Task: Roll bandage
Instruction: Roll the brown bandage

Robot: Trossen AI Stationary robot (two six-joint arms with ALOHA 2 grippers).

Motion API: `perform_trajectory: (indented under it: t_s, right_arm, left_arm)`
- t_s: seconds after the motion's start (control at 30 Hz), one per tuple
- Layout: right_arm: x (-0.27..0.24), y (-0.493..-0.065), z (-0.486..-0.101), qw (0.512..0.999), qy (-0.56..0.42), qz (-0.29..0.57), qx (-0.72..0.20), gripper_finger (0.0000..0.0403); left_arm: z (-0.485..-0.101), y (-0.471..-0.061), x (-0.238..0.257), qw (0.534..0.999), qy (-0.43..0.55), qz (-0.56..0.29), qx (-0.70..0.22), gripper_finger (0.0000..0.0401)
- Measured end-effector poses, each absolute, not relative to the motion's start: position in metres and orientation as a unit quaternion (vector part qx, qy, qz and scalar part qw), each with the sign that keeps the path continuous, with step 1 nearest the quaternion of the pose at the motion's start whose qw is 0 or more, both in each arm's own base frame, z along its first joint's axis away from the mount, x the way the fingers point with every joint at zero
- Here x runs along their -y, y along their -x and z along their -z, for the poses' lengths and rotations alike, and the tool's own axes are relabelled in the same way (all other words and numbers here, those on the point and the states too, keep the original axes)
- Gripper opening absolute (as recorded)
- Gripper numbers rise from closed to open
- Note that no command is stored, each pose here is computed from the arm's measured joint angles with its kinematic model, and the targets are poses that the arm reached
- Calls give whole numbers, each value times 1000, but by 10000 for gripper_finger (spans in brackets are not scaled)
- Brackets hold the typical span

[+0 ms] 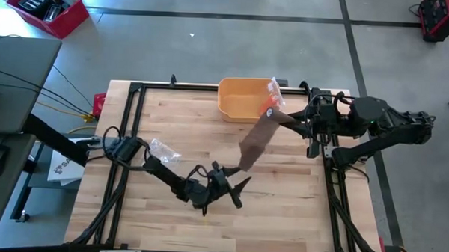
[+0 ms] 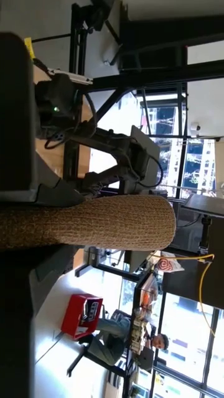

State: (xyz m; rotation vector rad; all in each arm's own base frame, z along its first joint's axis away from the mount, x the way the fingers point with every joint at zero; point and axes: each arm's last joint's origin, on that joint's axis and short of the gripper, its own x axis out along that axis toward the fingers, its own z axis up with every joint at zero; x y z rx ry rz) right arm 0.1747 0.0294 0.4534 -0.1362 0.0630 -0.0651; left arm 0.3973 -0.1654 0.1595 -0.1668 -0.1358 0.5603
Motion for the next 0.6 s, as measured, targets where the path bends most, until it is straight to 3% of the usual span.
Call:
perform_trajectory:
  t_s: [0.3,0.6]
  right_arm:
    - [-29,-175,-454,997,68,33,-30,40]
    - [-30,-175,-462,998,58,26,16,40]
  left_arm:
    - [-154,-413,132,960,78,-265,47,215]
    - [-148,-420,105,951,-10,-310,1,215]
